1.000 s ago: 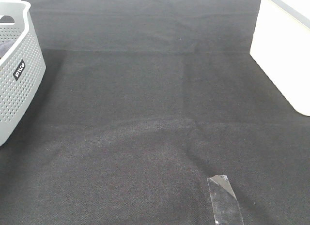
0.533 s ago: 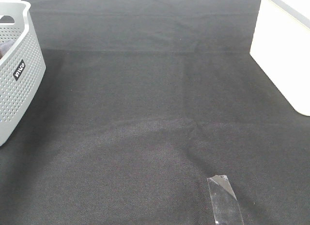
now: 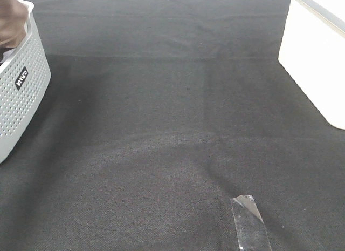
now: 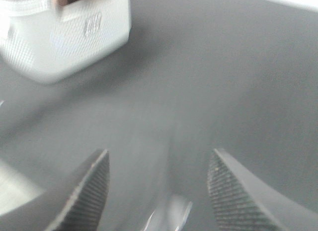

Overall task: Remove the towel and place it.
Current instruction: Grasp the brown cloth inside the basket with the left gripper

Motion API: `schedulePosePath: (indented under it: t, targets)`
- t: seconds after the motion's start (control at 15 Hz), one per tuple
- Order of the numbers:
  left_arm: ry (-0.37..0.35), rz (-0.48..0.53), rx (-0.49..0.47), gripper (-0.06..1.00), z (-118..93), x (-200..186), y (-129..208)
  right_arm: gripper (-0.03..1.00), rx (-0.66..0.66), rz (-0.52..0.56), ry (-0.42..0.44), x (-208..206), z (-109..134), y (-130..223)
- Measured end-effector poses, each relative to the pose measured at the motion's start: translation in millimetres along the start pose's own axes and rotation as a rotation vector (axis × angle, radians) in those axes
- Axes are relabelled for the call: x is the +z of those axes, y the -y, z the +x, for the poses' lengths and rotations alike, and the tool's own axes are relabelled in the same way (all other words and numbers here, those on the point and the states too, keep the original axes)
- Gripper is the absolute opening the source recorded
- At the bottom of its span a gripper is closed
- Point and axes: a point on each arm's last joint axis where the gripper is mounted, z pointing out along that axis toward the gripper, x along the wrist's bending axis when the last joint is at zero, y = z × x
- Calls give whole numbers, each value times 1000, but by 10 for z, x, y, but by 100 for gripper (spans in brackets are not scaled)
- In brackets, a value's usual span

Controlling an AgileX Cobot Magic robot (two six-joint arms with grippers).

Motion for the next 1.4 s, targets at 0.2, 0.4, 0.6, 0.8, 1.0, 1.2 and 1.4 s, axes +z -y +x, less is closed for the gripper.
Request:
schedulePosePath:
  t: [0.2, 0.4, 0.6, 0.8, 1.0, 1.2, 1.4]
  targets:
    - [88, -72, 5, 0, -284, -4, -89, 56, -68, -19, -28, 151, -60, -97]
    - [170, -40, 69, 0, -612, 88, -2, 56, -97, 31, -103, 446, -153, -158]
    - [230, -16, 167, 0, -849, 74, 29, 56, -109, 45, -153, 744, -258, -195]
    - [300, 8, 230, 0, -1078, 64, 77, 56, -133, 53, -229, 1126, -370, -173]
    - [382, 72, 361, 0, -1237, 66, 193, 56, -107, 23, -269, 1440, -467, -132]
    - [554, 122, 452, 0, -1370, -9, 283, 56, -117, 44, -282, 1691, -554, -15]
    - [667, 81, 441, 0, -1463, -63, 268, 56, -114, 65, -295, 1858, -603, 91]
